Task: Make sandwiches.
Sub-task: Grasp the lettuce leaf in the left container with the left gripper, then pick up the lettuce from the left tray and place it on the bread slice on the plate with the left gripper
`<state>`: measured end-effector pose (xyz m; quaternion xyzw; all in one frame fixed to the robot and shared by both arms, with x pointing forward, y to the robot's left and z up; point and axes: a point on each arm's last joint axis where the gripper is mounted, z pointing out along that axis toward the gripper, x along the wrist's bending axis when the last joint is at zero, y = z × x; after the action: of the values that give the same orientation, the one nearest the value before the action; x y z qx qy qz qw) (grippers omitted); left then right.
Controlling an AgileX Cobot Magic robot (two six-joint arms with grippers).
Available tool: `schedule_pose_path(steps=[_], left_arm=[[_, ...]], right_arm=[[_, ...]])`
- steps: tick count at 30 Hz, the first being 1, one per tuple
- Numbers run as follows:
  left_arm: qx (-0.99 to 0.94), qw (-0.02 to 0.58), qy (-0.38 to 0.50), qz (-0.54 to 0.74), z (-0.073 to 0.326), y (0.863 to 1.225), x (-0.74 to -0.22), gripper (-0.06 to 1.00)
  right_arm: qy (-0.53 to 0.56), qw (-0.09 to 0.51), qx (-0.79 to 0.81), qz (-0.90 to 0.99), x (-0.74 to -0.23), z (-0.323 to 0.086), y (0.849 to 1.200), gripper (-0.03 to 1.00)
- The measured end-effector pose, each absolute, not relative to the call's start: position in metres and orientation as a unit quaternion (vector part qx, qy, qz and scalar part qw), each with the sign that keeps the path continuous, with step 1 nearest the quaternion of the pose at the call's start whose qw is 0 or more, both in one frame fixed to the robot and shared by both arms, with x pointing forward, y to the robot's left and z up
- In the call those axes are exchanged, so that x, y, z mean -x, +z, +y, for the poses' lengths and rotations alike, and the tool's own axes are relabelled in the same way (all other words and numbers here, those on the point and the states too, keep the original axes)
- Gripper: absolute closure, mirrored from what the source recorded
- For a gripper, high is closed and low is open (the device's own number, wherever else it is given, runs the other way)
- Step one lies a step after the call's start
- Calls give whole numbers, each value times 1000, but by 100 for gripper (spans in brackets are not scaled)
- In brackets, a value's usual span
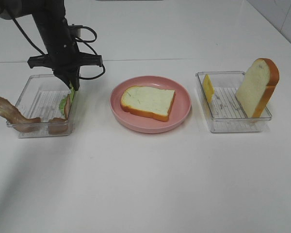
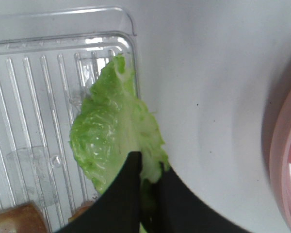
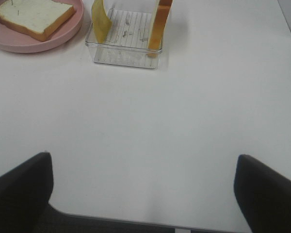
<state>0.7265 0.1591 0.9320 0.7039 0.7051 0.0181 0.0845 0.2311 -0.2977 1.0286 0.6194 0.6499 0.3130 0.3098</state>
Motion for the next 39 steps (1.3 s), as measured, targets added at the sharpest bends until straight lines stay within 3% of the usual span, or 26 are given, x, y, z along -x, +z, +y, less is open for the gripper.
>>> schedule_pose_path(steps=[5,18,31,39], left_arm=[[-704,89,24,704,159,938,-728,93],[-696,172,37,696,147,984,-739,93],[-697,272,63,661,128,1062,-727,93],[-722,284,23,631,92,1055,-716,93]], right_arm=[[313,310,-619,650,-231,-298,1029,-2],[313,310,-619,650,-231,-298,1029,-2],[313,310,-619,650,-231,-298,1029,-2],[313,310,-619,650,-231,-298,1029,-2]])
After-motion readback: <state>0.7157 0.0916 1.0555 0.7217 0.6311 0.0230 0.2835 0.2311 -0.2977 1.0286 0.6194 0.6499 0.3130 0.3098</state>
